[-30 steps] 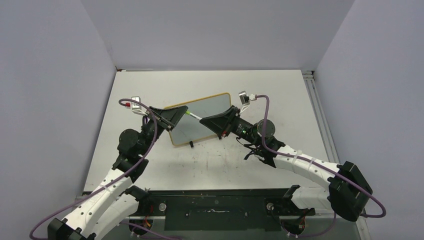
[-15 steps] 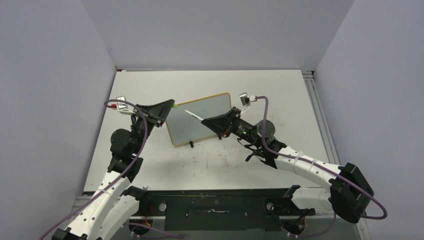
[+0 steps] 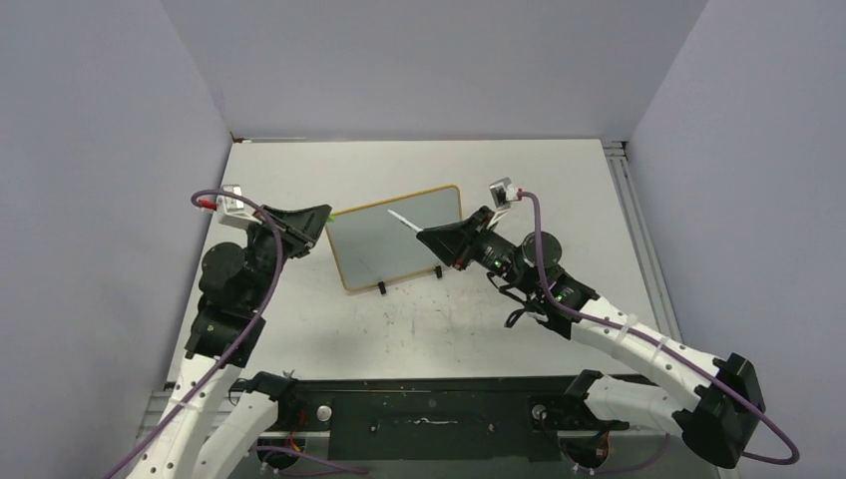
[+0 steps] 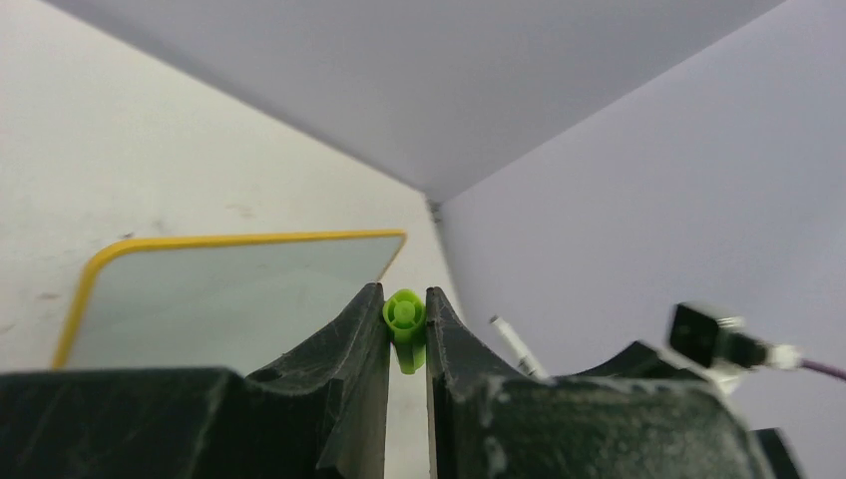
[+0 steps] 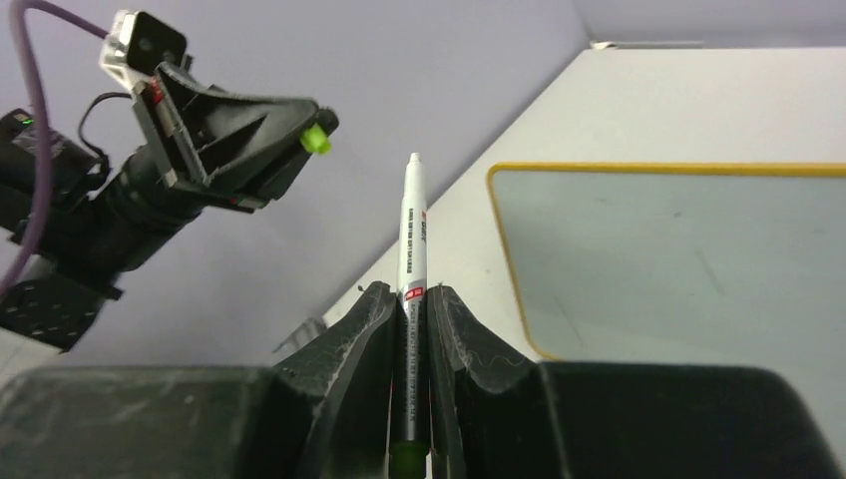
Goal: Write a sentence on the whiteboard
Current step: Place the pen cap at the center of the board.
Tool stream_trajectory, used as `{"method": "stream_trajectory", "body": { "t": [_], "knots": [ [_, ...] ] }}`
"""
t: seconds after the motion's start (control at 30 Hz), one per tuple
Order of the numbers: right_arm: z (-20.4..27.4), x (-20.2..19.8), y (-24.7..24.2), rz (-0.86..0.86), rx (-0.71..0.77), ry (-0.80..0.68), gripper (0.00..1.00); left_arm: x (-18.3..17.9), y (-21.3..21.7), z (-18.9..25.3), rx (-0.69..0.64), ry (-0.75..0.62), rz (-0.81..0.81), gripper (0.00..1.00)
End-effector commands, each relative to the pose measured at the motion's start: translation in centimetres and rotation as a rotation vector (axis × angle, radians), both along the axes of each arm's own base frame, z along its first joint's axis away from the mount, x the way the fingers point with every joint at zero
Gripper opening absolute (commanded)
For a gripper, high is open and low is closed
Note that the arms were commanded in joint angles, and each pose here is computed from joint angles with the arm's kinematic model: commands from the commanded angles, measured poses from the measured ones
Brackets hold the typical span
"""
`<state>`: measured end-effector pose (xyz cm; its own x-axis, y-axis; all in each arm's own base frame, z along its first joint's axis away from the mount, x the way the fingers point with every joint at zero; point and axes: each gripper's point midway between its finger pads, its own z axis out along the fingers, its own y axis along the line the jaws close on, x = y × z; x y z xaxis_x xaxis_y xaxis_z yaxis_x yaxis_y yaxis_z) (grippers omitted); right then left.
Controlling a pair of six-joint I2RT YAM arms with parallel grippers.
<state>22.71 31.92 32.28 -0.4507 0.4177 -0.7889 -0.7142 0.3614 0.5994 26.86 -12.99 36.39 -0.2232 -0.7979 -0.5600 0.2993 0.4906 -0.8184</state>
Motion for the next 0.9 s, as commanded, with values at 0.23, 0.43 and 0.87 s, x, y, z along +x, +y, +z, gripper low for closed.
{"method": "stream_trajectory", "body": {
  "t": [0.23, 0.43, 0.87],
  "knots": [
    [3.2, 4.4, -8.1, -0.446, -0.332, -0.212, 0.05, -5.0, -1.6, -19.0, 0.558, 0.613, -0.102, 0.0],
    [2.0, 4.2, -8.9, -0.464, -0.354, -0.193, 0.05, -6.7, -5.0, -23.4, 0.493, 0.686, -0.157, 0.0],
    [0.8, 4.2, -8.9, -0.459, -0.383, -0.168, 0.05, -8.6, -8.6, -29.9, 0.548, 0.77, -0.259, 0.01]
  ]
}}
